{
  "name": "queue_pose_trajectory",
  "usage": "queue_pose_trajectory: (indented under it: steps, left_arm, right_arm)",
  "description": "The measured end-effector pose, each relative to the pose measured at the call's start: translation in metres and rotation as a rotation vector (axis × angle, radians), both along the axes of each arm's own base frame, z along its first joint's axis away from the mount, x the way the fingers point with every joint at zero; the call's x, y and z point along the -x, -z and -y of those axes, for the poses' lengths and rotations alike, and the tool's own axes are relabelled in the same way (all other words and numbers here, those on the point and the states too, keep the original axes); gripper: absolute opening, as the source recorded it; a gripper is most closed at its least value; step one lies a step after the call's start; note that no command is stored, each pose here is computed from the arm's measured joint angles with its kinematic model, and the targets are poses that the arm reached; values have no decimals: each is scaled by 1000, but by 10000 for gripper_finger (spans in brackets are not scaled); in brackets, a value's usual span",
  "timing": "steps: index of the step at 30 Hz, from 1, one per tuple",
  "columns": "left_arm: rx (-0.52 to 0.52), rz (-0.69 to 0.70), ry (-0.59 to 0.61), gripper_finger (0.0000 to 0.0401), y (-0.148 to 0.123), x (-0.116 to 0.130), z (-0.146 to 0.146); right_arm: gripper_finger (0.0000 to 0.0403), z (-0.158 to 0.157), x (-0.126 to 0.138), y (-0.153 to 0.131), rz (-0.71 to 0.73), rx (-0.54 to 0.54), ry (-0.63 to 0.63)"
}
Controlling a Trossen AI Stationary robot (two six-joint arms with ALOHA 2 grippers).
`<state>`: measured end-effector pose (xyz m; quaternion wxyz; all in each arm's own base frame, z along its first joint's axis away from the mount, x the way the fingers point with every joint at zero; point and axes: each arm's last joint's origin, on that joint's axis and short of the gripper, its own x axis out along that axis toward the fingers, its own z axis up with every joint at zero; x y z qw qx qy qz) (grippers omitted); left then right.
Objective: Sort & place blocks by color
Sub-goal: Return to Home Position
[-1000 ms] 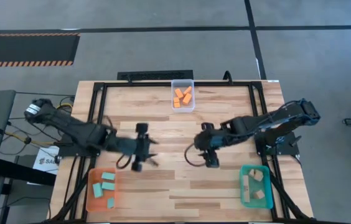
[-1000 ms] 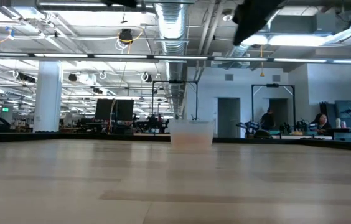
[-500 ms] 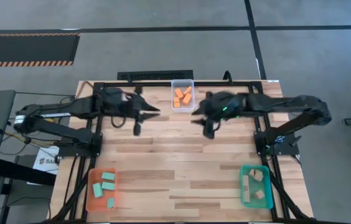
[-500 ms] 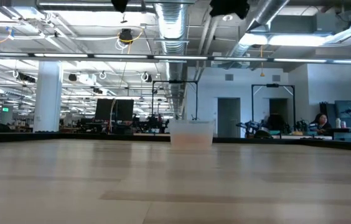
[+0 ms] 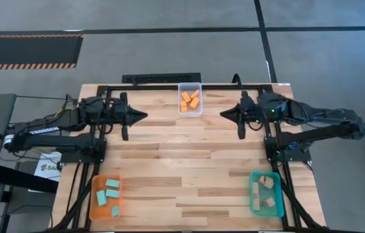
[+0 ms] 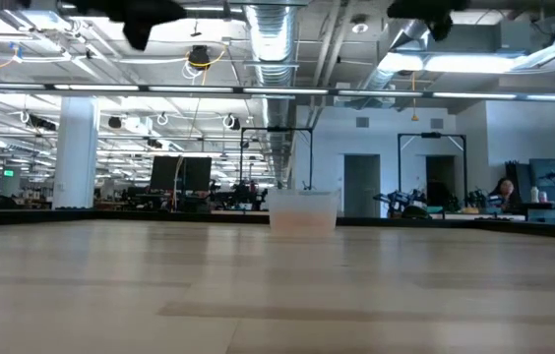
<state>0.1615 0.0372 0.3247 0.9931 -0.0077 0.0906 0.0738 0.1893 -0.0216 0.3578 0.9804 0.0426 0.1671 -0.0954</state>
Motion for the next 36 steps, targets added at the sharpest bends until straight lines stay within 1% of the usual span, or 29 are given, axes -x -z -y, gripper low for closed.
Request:
queue_pose_trajectory:
  steps: [3,4,6,11,16,19,23,29,33,36]
  left_arm:
    - [46,55,-11,1,18,11,3]
    - [67,60,-20,1,26,15,3]
    - [94,122,-44,0,35,21,4]
    - [159,183,-84,0,67,34,7]
    - [229,214,-105,0,87,43,8]
    - [243,223,-106,0,92,48,9]
    - [244,282,-118,0,96,57,11]
    - [295,314,-137,0,123,66,13]
    - [306,325,-137,0,140,67,13]
    - [318,326,-140,0,151,67,13]
  right_arm:
    - [29,-2,12,17,78,-35,13]
    - [30,-2,16,25,90,-45,16]
    - [27,-2,20,36,144,-62,22]
    - [5,-3,34,72,181,-102,38]
    - [13,-4,44,103,233,-149,52]
    - [9,-4,51,119,253,-163,68]
    - [4,-4,60,140,277,-191,99]
    - [4,-5,72,169,311,-260,127]
    - [4,-6,78,182,335,-261,128]
    - [4,-5,82,189,382,-253,138]
